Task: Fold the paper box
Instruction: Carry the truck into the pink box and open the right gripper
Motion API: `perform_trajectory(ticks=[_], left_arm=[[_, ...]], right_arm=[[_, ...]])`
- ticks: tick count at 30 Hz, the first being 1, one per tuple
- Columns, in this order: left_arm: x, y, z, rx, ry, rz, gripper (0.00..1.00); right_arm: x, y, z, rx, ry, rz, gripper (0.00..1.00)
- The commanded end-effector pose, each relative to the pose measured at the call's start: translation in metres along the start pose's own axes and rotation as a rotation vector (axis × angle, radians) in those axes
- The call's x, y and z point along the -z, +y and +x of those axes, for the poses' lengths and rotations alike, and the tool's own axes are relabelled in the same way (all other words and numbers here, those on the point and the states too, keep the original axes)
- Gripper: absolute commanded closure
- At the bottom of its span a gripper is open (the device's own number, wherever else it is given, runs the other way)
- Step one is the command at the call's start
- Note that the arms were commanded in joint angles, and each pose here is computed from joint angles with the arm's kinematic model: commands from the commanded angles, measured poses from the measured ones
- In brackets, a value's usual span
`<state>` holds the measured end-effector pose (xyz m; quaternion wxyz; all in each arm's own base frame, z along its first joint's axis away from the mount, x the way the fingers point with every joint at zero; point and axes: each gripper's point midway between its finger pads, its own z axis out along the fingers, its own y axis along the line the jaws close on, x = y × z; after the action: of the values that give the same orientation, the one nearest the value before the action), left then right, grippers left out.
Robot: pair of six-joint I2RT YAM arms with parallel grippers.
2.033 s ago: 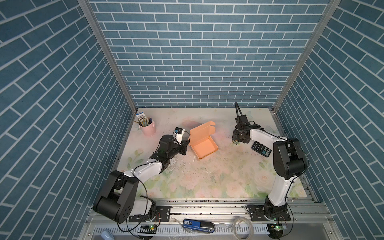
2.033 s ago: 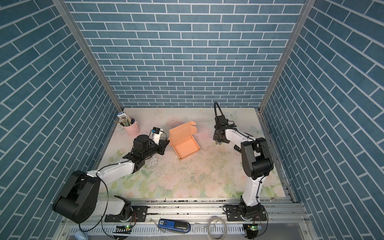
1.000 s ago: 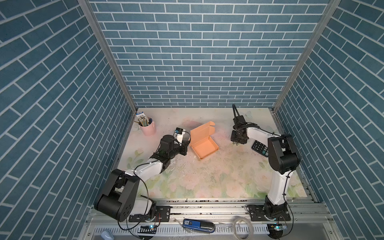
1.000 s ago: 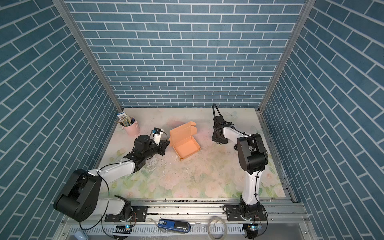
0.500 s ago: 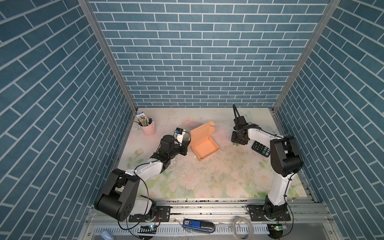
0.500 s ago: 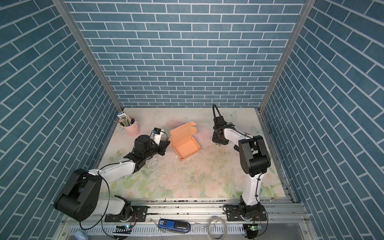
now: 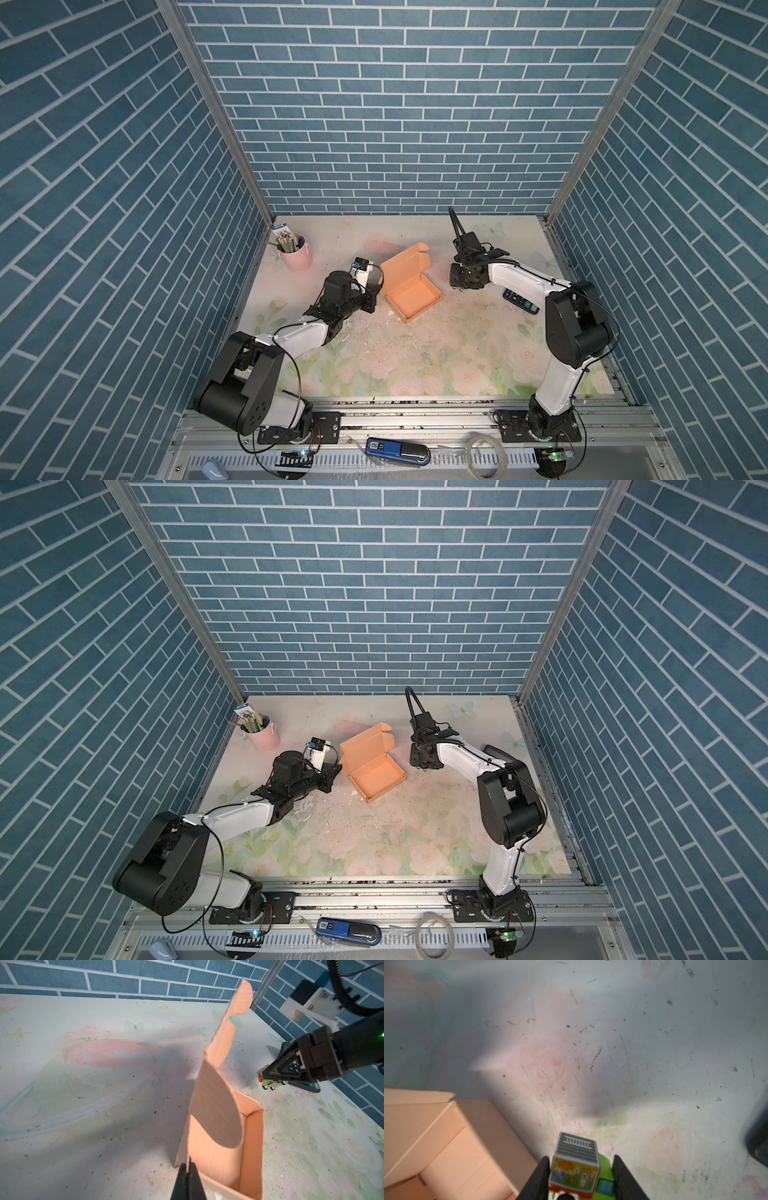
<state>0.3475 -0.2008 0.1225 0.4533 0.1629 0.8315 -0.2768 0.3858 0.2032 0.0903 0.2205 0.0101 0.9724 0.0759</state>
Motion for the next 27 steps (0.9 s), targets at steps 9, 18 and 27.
perform_trajectory(ticks=[9, 18, 27], left_arm=[[-0.003, -0.007, -0.008, -0.036, -0.012, 0.010, 1.00], [-0.002, -0.009, -0.010, -0.042, -0.010, 0.011, 1.00], [-0.002, -0.009, -0.010, -0.044, -0.009, 0.012, 1.00]], right_arm=[[0.054, 0.066, -0.007, 0.066, -0.092, -0.142, 0.61], [0.029, 0.109, 0.018, 0.132, -0.099, -0.185, 0.60], [0.002, 0.124, 0.051, 0.189, -0.079, -0.171, 0.59]])
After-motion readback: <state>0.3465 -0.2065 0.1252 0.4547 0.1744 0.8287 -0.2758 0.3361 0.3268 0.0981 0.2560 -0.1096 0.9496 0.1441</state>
